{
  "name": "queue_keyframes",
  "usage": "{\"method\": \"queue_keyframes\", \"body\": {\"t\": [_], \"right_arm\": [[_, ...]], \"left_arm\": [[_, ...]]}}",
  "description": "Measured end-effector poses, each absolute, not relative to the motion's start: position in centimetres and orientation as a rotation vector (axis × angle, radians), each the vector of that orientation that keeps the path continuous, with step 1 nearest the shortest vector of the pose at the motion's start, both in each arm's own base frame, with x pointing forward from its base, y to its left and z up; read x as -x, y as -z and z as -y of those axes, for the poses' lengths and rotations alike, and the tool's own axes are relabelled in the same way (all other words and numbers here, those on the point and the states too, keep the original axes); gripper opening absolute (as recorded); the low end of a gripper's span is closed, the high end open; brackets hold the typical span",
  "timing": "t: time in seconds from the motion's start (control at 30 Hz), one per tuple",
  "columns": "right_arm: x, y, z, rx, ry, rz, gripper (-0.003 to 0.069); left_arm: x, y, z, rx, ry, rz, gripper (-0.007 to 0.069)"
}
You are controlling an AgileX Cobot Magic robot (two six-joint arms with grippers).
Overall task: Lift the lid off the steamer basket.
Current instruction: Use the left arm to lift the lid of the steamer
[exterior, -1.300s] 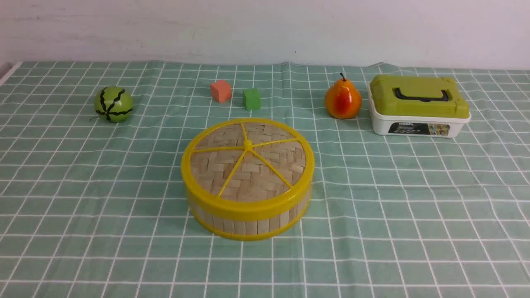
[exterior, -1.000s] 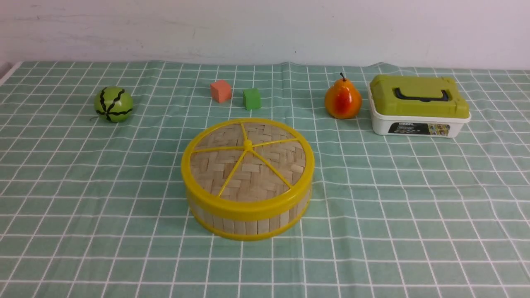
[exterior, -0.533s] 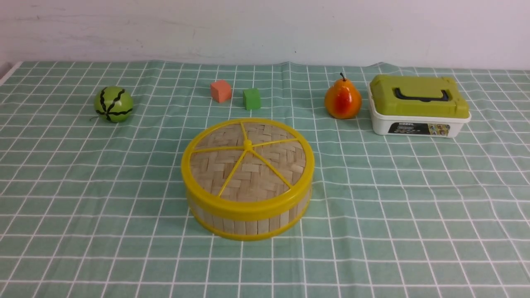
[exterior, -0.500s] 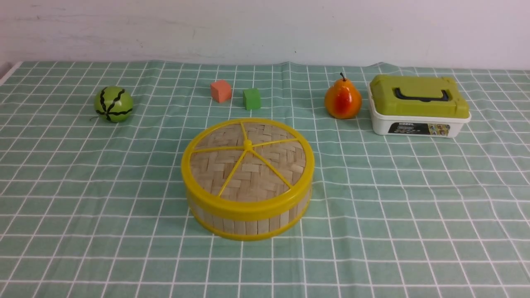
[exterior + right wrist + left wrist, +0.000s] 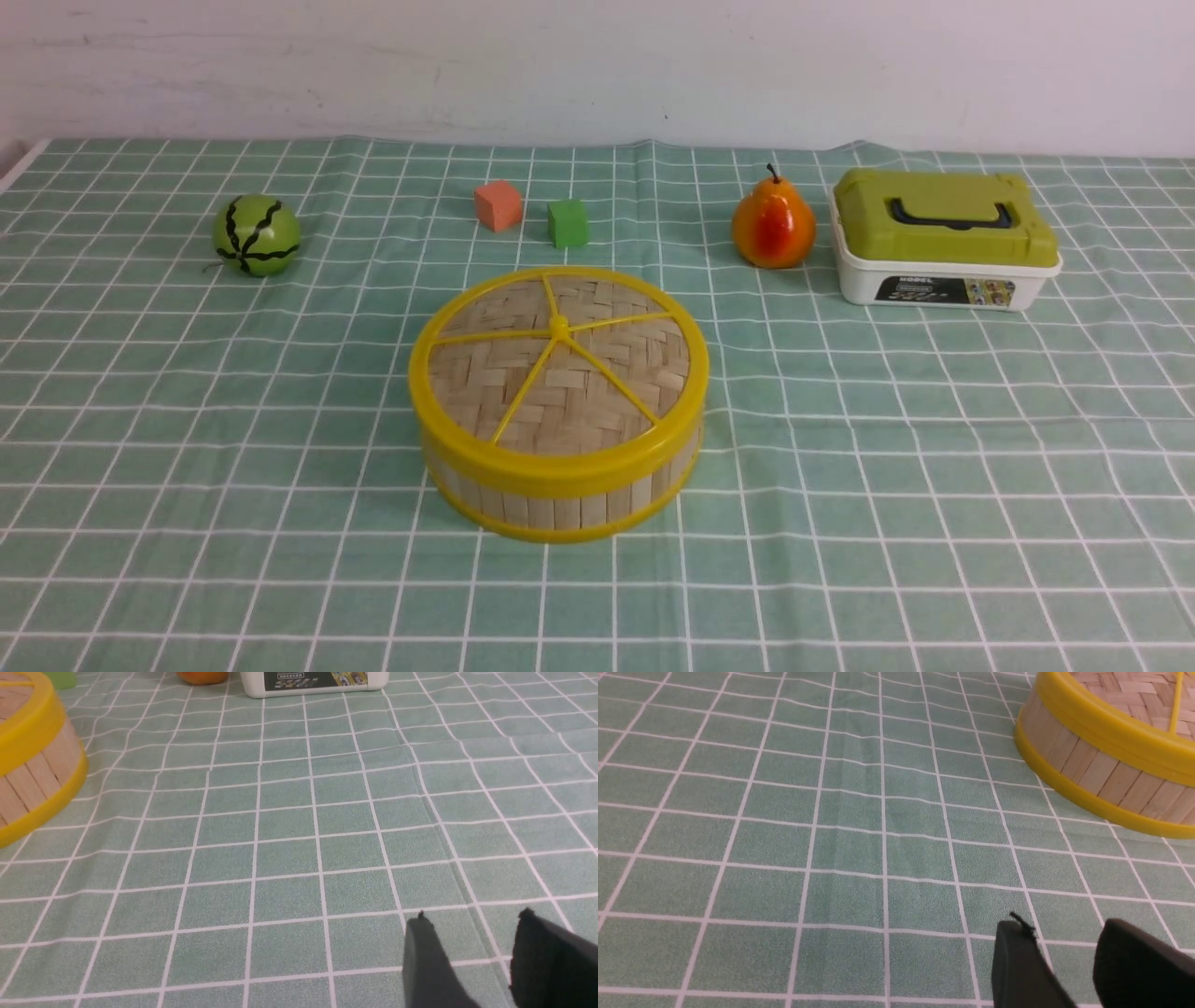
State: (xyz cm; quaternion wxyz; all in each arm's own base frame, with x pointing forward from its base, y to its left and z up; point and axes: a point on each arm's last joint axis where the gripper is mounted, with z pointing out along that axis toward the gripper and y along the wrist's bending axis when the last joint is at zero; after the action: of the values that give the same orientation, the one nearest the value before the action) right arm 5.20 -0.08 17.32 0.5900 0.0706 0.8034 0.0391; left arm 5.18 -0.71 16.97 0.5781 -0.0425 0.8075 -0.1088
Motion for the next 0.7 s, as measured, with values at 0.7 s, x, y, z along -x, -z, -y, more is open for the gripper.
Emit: {"method": "queue_keyframes", "body": {"t": [0.7], "right_arm": [[-5.20, -17.32, 0.08, -0.164, -0.091, -1.870, 0.0241]], "left_arm": [[-5.32, -17.62, 1.03, 0.282, 0.456, -1.811, 0.0238]]}}
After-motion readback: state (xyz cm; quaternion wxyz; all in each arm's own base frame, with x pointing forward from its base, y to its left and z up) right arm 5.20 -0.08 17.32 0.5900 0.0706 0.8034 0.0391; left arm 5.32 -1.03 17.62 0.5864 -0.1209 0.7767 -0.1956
